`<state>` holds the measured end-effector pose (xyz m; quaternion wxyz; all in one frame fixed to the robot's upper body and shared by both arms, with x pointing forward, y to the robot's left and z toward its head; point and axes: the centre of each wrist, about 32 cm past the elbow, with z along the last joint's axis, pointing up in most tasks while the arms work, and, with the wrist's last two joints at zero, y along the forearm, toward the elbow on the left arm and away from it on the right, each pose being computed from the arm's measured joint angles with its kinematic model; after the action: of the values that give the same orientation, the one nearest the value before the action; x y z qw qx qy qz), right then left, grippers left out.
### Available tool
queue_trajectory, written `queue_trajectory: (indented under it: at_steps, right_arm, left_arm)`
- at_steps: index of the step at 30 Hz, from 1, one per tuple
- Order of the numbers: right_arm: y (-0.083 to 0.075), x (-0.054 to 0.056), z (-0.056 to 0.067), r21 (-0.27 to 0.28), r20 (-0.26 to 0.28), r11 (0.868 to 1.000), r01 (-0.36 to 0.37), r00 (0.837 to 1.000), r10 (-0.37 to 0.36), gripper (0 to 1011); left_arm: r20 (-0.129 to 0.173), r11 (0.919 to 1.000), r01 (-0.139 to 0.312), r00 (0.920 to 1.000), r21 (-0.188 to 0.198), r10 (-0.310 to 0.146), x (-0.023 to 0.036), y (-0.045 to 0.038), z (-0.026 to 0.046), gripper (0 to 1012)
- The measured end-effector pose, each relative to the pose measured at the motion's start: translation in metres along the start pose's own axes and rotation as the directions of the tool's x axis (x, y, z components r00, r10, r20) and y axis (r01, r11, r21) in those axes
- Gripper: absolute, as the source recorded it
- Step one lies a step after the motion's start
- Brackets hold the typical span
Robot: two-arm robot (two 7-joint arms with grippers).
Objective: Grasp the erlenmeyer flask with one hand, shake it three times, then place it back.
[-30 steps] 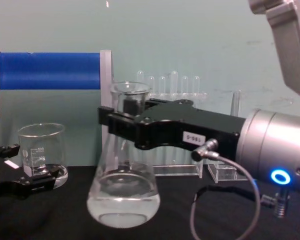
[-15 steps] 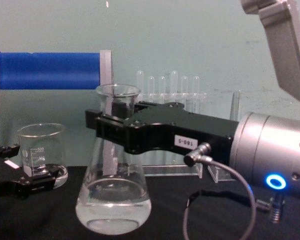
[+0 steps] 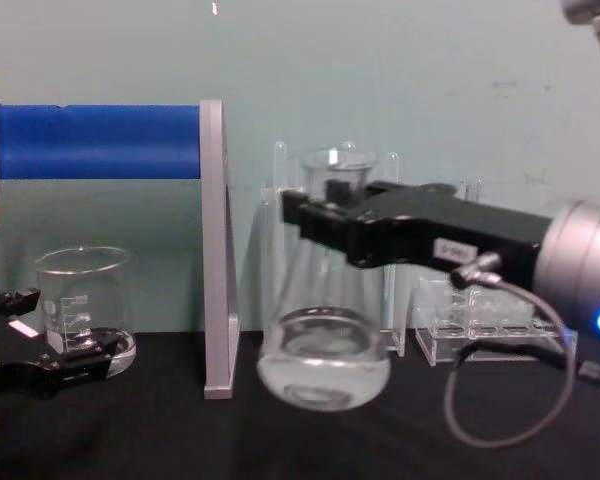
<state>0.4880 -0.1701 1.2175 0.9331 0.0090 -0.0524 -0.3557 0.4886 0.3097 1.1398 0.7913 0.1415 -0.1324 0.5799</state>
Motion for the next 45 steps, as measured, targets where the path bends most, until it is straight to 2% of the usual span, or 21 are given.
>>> queue_trajectory:
  at_steps: [5,9,15,24,36,40,45]
  right_arm:
    - [-0.007,0.012,0.001,0.004,0.008,0.998,0.063,0.998,-0.063,450]
    - [-0.014,0.025,0.002,0.005,0.012,0.992,0.129,0.992,-0.129,450]
    - [-0.025,0.039,0.002,0.005,0.016,0.977,0.211,0.977,-0.211,450]
    - [-0.039,0.054,0.001,0.002,0.017,0.955,0.296,0.955,-0.296,450]
    - [-0.045,0.059,0.000,0.000,0.018,0.944,0.331,0.943,-0.331,450]
    - [-0.043,0.058,0.000,0.000,0.015,0.946,0.325,0.946,-0.325,450]
    - [-0.038,0.052,-0.001,0.004,0.005,0.955,0.295,0.955,-0.295,450]
  left_arm:
    - [0.000,1.0000,0.000,1.0000,0.000,0.000,0.0000,0.0000,0.0000,1001]
    - [0.000,1.0000,0.000,1.0000,0.000,0.000,0.0000,0.0000,0.0000,1001]
    - [0.000,1.0000,0.000,1.0000,0.000,0.000,0.0000,0.0000,0.0000,1001]
    - [0.000,1.0000,0.000,1.0000,0.000,0.000,0.0000,0.0000,0.0000,1001]
    - [0.000,1.0000,0.000,1.0000,0.000,0.000,0.0000,0.0000,0.0000,1000]
    - [0.000,1.0000,0.000,1.0000,0.000,0.000,0.0000,0.0000,0.0000,1001]
    - [0.000,1.0000,0.000,1.0000,0.000,0.000,0.0000,0.0000,0.0000,1001]
